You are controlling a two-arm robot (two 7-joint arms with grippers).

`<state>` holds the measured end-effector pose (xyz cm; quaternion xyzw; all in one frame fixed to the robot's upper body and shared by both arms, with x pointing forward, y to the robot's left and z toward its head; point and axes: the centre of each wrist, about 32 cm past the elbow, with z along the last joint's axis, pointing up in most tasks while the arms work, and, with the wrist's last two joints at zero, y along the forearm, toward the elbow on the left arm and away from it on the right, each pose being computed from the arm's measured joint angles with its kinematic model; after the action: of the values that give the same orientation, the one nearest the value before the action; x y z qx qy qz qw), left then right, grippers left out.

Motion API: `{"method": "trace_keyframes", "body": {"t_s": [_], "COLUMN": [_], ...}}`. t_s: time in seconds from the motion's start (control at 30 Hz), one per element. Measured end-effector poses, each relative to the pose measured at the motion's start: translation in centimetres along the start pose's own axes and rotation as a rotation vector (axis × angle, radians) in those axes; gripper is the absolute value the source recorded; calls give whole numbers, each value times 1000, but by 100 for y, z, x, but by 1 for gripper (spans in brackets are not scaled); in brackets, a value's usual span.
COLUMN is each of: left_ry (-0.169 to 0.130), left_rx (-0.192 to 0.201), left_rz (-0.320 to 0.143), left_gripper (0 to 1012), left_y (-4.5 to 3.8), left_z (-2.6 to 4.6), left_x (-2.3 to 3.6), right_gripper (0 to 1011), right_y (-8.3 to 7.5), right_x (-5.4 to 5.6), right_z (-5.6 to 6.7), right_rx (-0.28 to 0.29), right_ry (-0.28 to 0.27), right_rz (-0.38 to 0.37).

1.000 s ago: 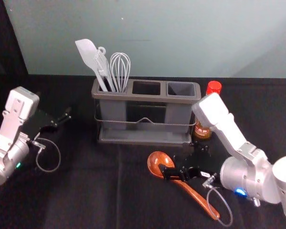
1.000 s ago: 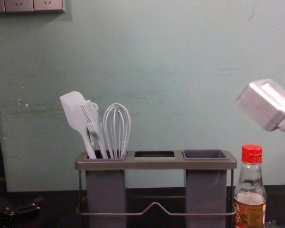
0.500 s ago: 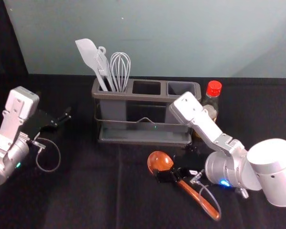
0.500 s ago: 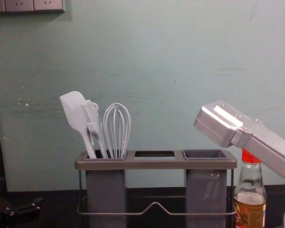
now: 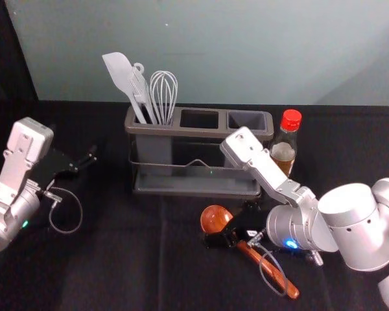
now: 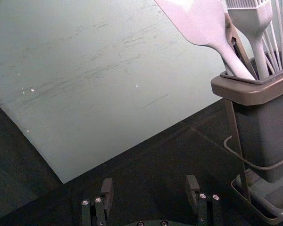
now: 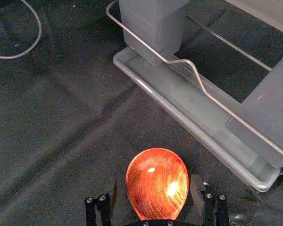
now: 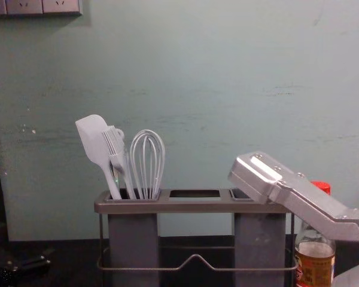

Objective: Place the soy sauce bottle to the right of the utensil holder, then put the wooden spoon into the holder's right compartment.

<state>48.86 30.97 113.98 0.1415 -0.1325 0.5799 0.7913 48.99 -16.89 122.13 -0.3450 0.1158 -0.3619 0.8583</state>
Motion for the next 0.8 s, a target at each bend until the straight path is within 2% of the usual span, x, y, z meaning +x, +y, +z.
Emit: {"method": "trace_keyframes", "body": {"t_s": [0.8], "left_ry": [0], "left_rx": [0], "left_rz": [0], "left_gripper": [1005], "left_y": [0], "left_z": [0], "left_x": [0], "right_gripper": [1002], "right_y": [102], "right_x": [11], "right_z": [20], "right_rx": [-9], "right_ry": [6], "right_rz": [-2]}}
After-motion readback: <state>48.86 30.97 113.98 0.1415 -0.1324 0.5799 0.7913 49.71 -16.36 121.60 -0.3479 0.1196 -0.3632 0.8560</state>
